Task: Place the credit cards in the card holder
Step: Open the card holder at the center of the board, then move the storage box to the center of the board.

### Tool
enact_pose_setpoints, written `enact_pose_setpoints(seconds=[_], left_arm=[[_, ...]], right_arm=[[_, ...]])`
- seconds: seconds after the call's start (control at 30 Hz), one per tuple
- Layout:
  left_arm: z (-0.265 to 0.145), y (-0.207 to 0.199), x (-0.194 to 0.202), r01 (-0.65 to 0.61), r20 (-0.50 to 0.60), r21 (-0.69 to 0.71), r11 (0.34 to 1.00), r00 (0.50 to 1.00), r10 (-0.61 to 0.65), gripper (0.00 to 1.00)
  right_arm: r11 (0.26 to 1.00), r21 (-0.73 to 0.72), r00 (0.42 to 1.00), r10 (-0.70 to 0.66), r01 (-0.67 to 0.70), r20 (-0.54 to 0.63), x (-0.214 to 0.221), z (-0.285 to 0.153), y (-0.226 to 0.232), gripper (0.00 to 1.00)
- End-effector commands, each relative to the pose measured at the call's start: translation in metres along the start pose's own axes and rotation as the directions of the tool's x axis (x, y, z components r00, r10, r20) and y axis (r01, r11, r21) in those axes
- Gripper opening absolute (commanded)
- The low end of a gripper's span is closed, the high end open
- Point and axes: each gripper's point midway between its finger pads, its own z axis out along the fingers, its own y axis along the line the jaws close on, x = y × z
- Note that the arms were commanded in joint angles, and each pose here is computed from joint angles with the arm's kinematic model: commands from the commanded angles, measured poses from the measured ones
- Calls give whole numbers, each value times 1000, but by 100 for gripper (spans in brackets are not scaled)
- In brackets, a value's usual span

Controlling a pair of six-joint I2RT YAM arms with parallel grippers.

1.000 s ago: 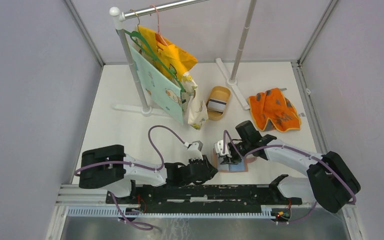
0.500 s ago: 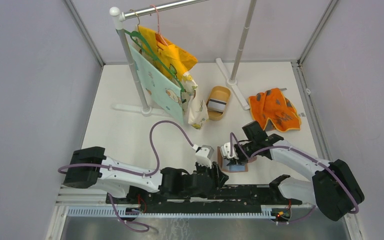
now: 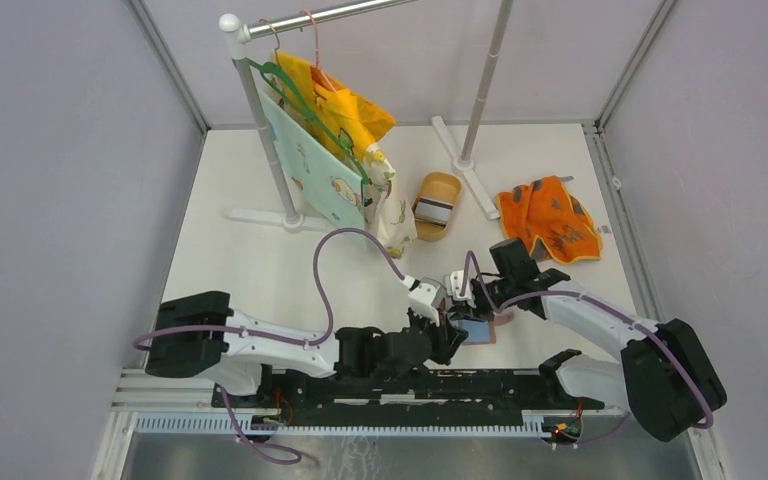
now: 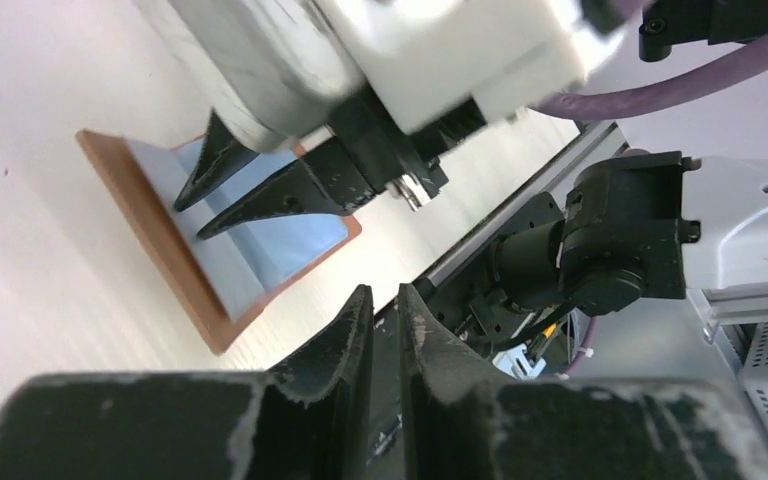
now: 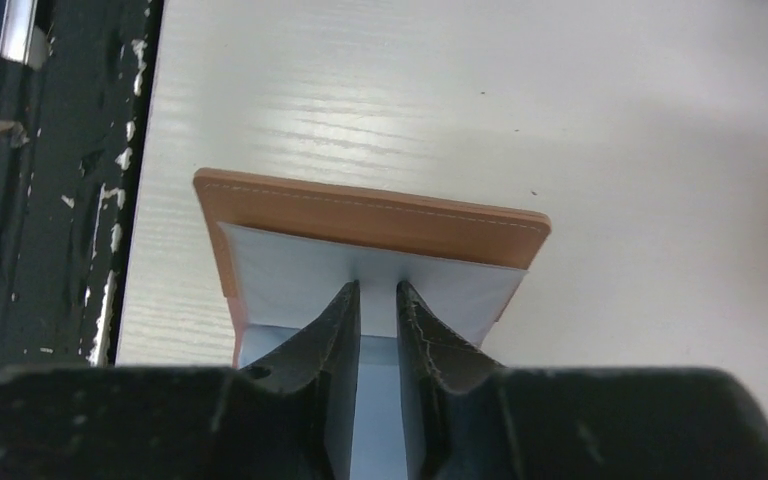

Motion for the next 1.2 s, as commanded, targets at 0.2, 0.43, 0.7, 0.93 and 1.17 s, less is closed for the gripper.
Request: enact_pose_setpoints(seconds=[0.2, 0.43, 0.7, 0.93, 1.17], left_arm=[[48, 21, -13, -58, 93, 59, 997, 994, 52, 11], [68, 71, 5, -102, 28, -188, 977, 994, 109, 2], [68, 130, 18, -75, -39, -375, 924, 997, 65, 2], [55, 134, 16, 32, 21, -293, 955, 999, -27, 2], [43, 118, -5, -7, 70, -168, 986, 997, 19, 12]], right_arm=[[978, 76, 978, 189, -196, 83, -13, 2, -27, 12], [944, 201, 965, 264, -261, 12, 6, -20, -50, 10], [958, 262, 993, 121, -118, 5, -5, -42, -63, 21], [932, 362, 997, -39, 14, 62, -66, -67, -141, 60], [945, 320, 993, 22, -59, 120, -76, -43, -220, 63]])
